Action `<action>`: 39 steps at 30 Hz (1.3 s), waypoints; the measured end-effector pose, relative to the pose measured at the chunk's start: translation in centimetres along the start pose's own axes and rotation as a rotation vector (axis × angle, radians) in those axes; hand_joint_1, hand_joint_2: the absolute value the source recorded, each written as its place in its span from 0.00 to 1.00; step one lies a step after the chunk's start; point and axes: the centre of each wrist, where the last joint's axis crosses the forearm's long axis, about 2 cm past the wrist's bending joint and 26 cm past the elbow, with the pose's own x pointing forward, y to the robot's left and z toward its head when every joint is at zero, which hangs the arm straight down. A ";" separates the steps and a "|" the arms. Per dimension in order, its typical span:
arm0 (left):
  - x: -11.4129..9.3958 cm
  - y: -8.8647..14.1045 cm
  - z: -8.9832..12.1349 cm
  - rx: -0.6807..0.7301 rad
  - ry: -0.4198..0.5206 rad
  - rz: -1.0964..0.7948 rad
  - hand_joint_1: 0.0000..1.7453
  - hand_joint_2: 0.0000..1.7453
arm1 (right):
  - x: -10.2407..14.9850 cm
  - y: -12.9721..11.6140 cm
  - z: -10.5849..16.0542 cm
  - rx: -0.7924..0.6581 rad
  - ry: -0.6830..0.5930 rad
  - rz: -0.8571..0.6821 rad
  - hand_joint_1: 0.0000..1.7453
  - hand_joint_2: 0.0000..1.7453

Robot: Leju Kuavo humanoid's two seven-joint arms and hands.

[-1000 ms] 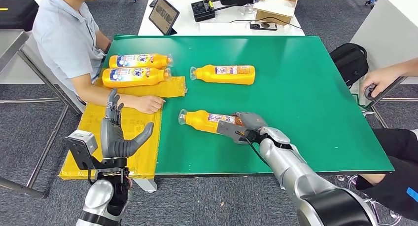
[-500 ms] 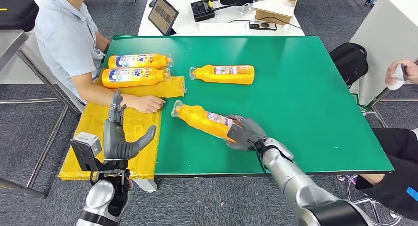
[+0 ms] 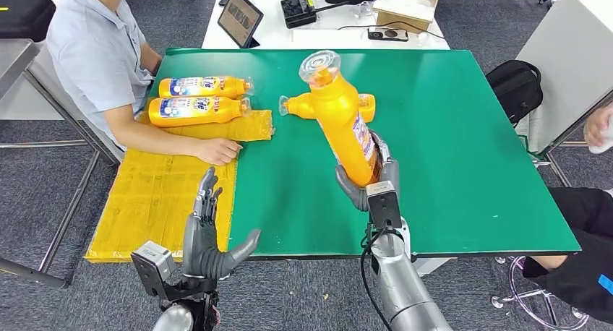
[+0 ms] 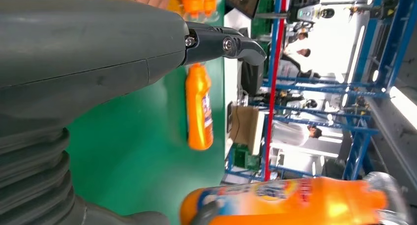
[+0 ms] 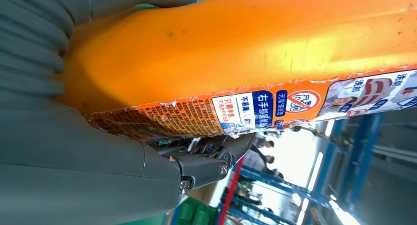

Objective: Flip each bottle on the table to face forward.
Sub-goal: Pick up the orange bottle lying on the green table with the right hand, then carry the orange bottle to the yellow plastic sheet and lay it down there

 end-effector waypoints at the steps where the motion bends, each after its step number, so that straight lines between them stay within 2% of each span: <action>1: 0.0 -0.1 0.2 -0.003 0.003 0.003 0.00 1.00 | 0.2 0.0 -0.1 -0.007 -0.009 -0.004 1.00 1.00; 6: 0.0 -0.5 0.6 -0.028 0.012 0.021 0.00 1.00 | 0.9 -0.2 -0.2 -0.030 -0.034 -0.027 0.88 1.00; 9: 0.0 -0.8 1.0 -0.069 0.027 0.041 0.00 1.00 | 1.3 0.2 -0.2 0.001 -0.048 -0.051 0.89 1.00; 13: -0.1 -1.1 1.3 -0.100 0.045 0.050 0.00 1.00 | 1.7 1.7 0.1 0.103 -0.076 -0.050 0.91 1.00; 17: -0.1 -1.1 1.0 -0.107 0.032 0.031 0.00 1.00 | 1.9 3.8 1.2 0.275 -0.098 -0.036 0.90 1.00; 21: 0.0 -1.3 0.0 -0.072 0.021 0.060 0.00 1.00 | 1.9 6.1 3.4 0.436 -0.098 -0.023 0.76 1.00; 24: 0.0 -1.5 -0.7 0.002 0.017 0.131 0.00 1.00 | 2.0 7.3 4.9 0.506 -0.081 -0.054 0.79 1.00; 27: 0.0 -1.6 -1.3 0.054 0.068 0.195 0.00 1.00 | 1.9 8.1 6.1 0.541 -0.064 -0.068 0.82 1.00; 31: -0.3 -1.6 -1.3 0.068 0.149 0.305 0.00 1.00 | 1.9 8.6 7.0 0.574 -0.046 -0.091 0.83 1.00; 39: -0.5 -1.4 -1.4 0.068 0.167 0.331 0.00 1.00 | 1.8 9.0 7.8 0.614 -0.031 -0.102 0.87 1.00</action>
